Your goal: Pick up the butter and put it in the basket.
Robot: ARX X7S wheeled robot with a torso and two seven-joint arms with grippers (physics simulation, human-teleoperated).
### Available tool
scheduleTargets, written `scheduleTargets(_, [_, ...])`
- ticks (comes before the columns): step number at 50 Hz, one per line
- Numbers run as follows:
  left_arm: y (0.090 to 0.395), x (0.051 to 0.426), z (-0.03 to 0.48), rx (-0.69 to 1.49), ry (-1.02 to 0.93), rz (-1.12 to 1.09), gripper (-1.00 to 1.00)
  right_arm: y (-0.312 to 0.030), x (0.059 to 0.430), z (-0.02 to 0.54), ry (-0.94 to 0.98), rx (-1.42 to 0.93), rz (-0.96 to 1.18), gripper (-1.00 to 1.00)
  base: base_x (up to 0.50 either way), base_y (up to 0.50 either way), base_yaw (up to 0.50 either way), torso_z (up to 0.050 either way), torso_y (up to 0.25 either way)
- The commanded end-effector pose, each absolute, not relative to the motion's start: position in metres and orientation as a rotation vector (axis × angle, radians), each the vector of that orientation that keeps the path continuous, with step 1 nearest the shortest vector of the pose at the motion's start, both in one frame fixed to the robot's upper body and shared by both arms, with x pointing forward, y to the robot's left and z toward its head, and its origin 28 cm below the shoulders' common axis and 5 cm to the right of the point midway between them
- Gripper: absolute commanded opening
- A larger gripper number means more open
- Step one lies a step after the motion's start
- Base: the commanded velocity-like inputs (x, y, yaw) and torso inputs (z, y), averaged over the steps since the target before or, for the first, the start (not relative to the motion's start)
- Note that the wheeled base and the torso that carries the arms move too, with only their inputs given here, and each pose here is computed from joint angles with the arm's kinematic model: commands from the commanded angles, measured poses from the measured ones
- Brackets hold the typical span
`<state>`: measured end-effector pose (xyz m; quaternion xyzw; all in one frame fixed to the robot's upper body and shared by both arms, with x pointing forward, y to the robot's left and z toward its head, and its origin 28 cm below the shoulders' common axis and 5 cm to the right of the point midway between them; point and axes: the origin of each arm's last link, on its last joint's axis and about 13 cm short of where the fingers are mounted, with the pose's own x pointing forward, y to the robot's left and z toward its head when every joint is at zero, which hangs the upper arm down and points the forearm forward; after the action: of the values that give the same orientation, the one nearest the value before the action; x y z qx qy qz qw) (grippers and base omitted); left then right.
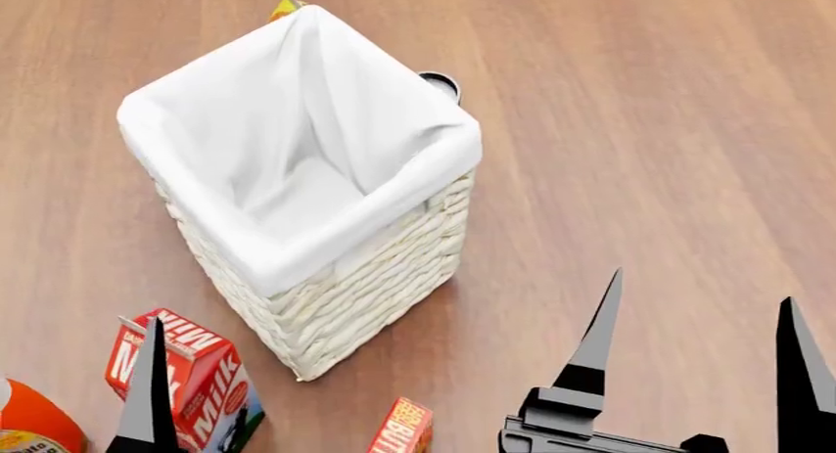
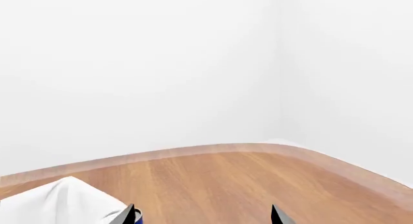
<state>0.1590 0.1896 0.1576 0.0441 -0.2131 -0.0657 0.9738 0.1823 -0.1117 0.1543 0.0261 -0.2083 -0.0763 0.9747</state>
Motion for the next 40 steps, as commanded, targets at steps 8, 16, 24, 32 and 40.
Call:
scheduleTargets(8, [0.190,0.160,0.158,0.077,-0.446,-0.119,1.00,-0.112,0.182,0.154,-0.420,0.064,-0.145,1.00,0.20,-0.04,0.00,0.007,-0.021])
scheduleTargets(16, [0.189,0.158,0.159,0.058,-0.454,-0.140,1.00,-0.112,0.183,0.154,-0.418,0.065,-0.144,1.00,0.49,-0.10,0.00,0.000,0.000])
scheduleTargets(24, [0.188,0.157,0.159,0.024,-0.440,-0.167,1.00,-0.112,0.182,0.154,-0.417,0.059,-0.152,1.00,0.33,-0.07,0.00,0.000,0.000])
scheduleTargets(32, [0.185,0.153,0.159,0.006,-0.431,-0.185,1.00,-0.113,0.182,0.155,-0.417,0.068,-0.153,1.00,0.00,0.00,0.00,0.000,0.000])
scheduleTargets(40, [0.178,0.137,0.152,-0.012,-0.390,-0.238,1.00,-0.112,0.180,0.157,-0.421,0.074,-0.148,1.00,0.00,0.00,0.00,0.000,0.000])
